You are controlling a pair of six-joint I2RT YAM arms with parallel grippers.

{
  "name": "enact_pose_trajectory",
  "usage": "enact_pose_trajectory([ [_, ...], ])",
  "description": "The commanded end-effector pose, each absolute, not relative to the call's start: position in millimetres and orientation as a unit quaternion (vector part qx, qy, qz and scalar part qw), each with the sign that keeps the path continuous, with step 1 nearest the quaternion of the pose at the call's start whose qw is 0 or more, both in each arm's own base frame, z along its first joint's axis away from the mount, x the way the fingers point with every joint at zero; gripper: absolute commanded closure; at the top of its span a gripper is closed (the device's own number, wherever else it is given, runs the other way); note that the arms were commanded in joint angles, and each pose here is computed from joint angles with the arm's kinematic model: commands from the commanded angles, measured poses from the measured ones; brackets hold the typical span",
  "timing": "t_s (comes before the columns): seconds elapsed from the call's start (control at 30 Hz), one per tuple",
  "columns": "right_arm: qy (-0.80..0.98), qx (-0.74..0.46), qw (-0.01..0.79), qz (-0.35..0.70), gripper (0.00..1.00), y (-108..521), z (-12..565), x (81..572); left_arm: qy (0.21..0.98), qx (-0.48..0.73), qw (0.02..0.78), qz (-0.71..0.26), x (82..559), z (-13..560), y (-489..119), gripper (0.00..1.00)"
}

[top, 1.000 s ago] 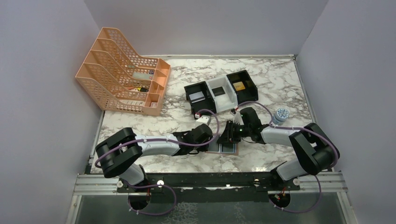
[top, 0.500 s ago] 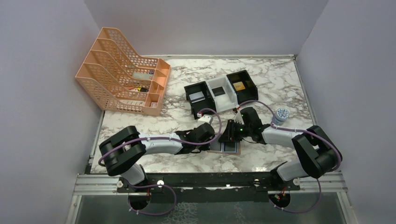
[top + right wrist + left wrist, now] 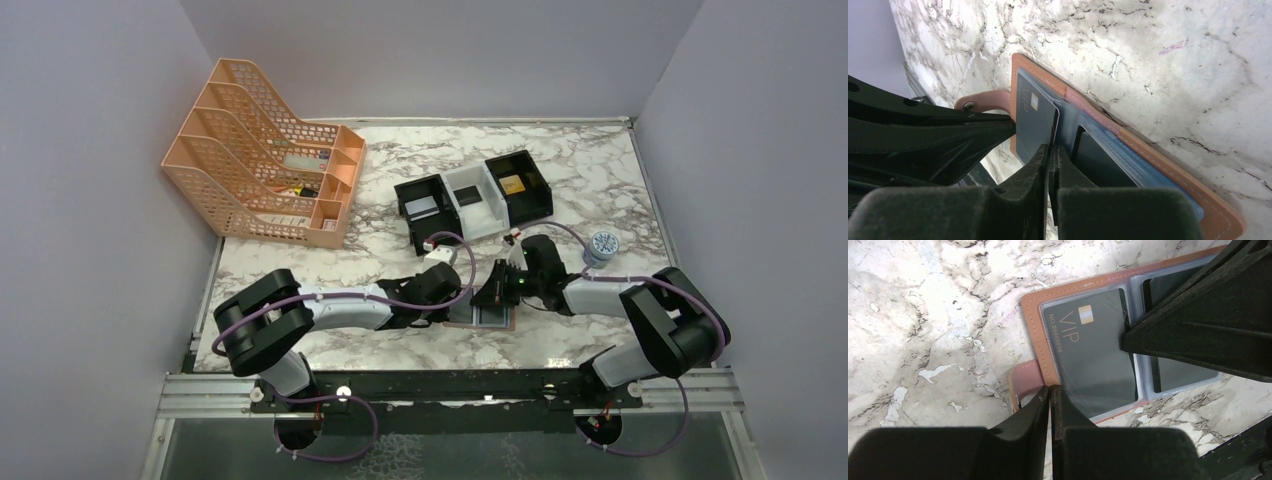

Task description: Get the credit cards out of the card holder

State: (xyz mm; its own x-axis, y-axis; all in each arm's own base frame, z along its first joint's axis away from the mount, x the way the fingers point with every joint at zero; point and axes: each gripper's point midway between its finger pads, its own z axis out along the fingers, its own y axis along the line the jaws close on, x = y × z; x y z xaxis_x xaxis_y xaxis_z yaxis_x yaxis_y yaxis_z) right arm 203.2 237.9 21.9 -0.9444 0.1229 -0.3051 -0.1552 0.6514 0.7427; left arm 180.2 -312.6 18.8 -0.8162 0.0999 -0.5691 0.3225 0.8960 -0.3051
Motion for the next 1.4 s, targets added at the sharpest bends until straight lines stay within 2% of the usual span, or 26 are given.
enact_pose_trajectory([
  [0.0, 0.87, -0.03, 0.156, 0.466, 0.99, 253.3, 42.5, 197.2, 0.946, 0.12, 0.248, -0.17, 165.5, -5.2, -299.7, 0.93],
  [0.47, 0.887, -0.062, 0.157, 0.431, 0.99, 239.7, 42.1, 195.8, 0.945, 0.107, 0.263, -0.163, 169.6, 0.0, -293.9, 0.95],
  [0.67, 0.868, -0.092, 0.127, 0.47, 0.99, 242.1, 45.8, 185.2, 0.943, 0.107, 0.267, -0.165, 170.2, 2.4, -293.2, 0.95],
  [0.87, 0.872, -0.106, 0.139, 0.458, 0.99, 238.0, 45.6, 191.9, 0.94, 0.104, 0.276, -0.17, 172.8, 8.9, -294.9, 0.94],
  [1.0, 0.884, -0.098, 0.138, 0.435, 0.98, 232.9, 35.4, 196.5, 0.93, 0.104, 0.294, -0.195, 176.5, 24.7, -301.9, 0.79],
  [1.07, 0.881, -0.1, 0.13, 0.443, 0.99, 235.1, 32.8, 194.8, 0.92, 0.108, 0.307, -0.218, 179.3, 36.9, -309.8, 0.65],
  [1.13, 0.881, -0.098, 0.129, 0.444, 0.99, 236.0, 30.3, 196.4, 0.91, 0.12, 0.317, -0.238, 181.1, 48.8, -318.6, 0.57],
  [1.3, 0.879, -0.1, 0.133, 0.446, 0.99, 238.9, 31.2, 202.2, 0.896, 0.152, 0.325, -0.261, 184.3, 61.2, -336.6, 0.52],
  [1.37, 0.876, -0.101, 0.137, 0.452, 0.99, 240.1, 35.0, 202.5, 0.896, 0.168, 0.317, -0.26, 183.8, 57.7, -342.7, 0.54],
])
